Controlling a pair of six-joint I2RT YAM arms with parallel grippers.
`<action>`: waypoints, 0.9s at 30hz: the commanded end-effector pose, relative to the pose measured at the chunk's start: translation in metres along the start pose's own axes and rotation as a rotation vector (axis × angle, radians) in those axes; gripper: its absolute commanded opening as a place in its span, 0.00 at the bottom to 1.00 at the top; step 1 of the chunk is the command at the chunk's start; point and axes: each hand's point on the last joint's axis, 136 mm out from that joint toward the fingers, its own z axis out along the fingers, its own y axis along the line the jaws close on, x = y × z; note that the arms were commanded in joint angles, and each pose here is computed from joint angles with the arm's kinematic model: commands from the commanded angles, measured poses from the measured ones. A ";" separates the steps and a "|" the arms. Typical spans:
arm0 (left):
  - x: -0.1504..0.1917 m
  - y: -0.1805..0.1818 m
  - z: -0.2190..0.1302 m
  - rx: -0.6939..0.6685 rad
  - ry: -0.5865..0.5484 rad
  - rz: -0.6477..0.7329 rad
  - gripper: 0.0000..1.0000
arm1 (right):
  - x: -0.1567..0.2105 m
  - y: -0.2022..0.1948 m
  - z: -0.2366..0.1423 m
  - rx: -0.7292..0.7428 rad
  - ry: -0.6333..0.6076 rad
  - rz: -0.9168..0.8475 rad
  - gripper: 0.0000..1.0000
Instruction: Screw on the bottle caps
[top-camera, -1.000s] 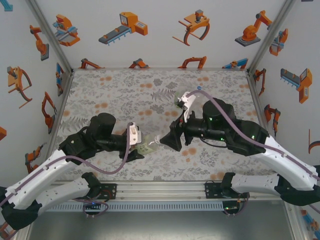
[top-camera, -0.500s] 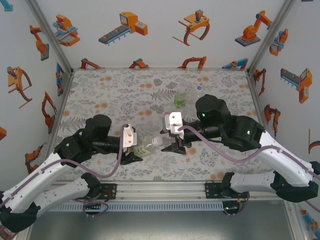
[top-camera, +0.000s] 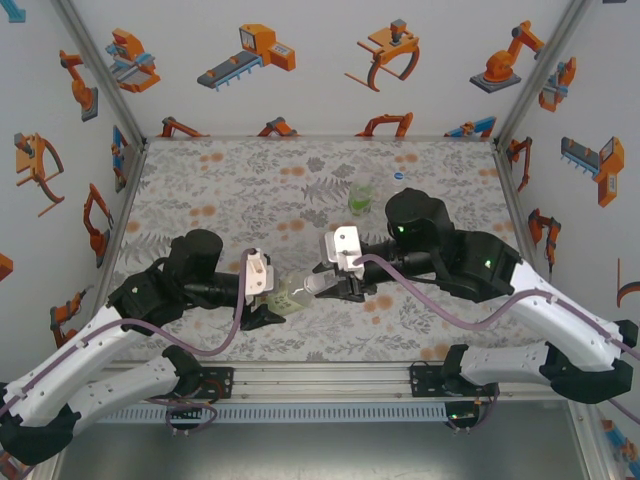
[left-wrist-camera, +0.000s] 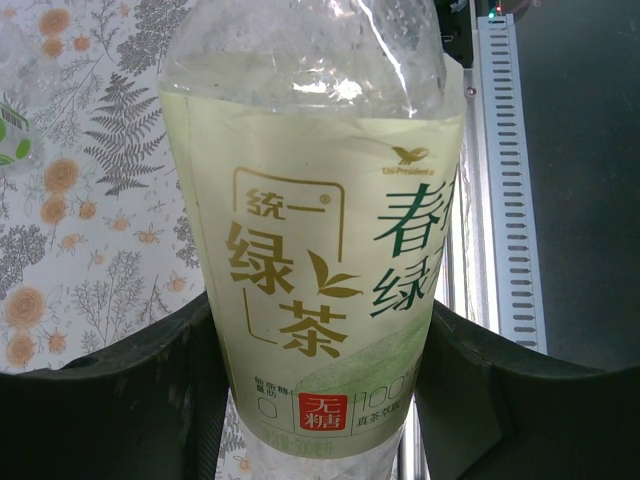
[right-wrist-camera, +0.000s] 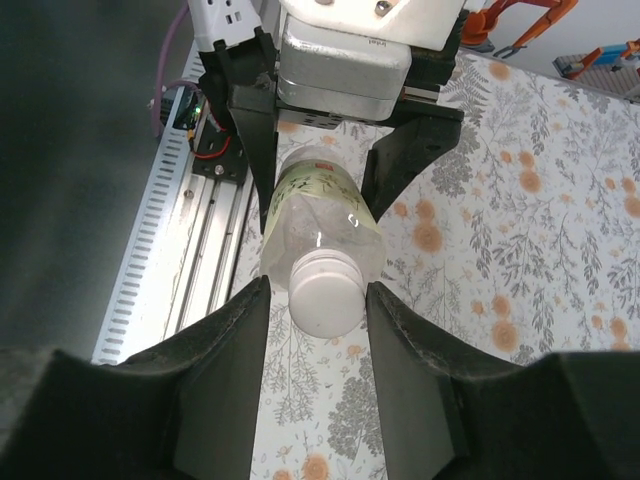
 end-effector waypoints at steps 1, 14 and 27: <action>-0.011 -0.003 -0.006 0.009 -0.031 0.005 0.00 | 0.000 0.002 0.004 -0.016 -0.018 -0.006 0.43; -0.011 -0.002 -0.007 -0.002 -0.031 0.009 0.00 | 0.006 -0.007 0.005 0.039 0.011 0.031 0.28; -0.008 0.032 -0.008 -0.188 -0.002 0.059 0.00 | 0.089 -0.064 -0.002 0.562 -0.076 1.356 0.04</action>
